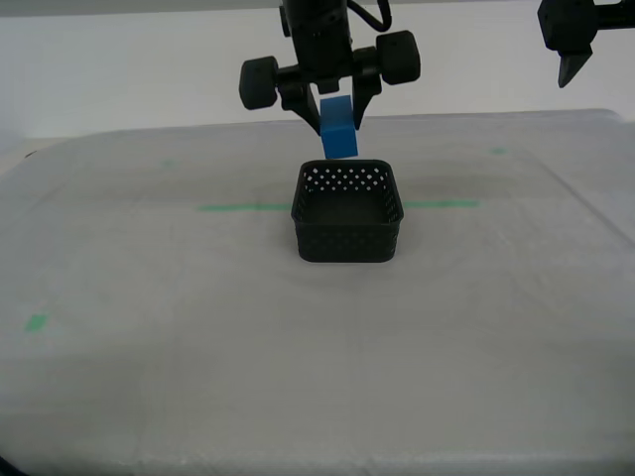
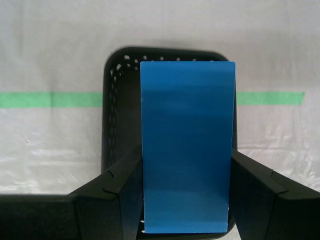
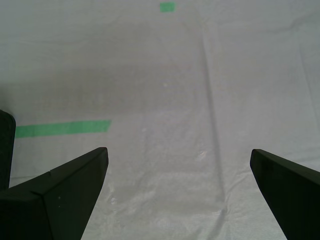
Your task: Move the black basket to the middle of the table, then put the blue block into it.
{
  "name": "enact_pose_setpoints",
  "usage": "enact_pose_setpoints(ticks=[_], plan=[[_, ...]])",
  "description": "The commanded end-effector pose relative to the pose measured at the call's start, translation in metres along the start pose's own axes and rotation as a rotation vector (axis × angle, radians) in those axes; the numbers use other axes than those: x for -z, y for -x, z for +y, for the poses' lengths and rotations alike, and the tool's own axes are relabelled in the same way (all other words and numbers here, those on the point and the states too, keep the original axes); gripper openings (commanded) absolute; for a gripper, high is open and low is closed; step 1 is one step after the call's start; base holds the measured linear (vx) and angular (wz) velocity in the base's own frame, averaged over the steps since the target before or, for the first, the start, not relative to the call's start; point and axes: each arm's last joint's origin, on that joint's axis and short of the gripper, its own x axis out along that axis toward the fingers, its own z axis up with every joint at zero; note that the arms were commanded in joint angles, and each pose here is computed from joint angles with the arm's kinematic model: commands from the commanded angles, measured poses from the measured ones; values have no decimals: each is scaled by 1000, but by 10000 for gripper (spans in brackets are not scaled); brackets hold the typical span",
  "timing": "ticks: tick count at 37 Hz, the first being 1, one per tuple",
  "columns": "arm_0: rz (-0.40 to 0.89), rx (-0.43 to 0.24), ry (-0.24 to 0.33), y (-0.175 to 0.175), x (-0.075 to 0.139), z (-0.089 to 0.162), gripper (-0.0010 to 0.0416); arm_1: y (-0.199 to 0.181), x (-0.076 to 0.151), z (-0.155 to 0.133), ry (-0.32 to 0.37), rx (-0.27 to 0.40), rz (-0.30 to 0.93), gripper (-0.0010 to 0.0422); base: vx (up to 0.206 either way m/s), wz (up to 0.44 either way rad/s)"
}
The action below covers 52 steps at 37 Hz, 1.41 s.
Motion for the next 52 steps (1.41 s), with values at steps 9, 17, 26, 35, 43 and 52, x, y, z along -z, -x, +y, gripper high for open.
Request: enact_pose_setpoints(ticks=[9,17,26,35,43,52], plan=[[-2,-1,0,0,0,0,399,-21,19,11,14,0,31,0,0,0],[-2,-1,0,0,0,0,398,-23,22,13,11,-8,39,0,0,0],[-2,-1,0,0,0,0,399,-32,24,13,12,-19,54,0,0,0],[-9,-2,-1,0,-1,0,399,-48,24,8,10,-14,77,0,0,0],[-10,-3,-1,0,-1,0,399,-54,21,3,4,1,115,0,0,0],[-13,-3,-1,0,-1,0,399,-54,18,1,-25,-3,106,0,0,0]])
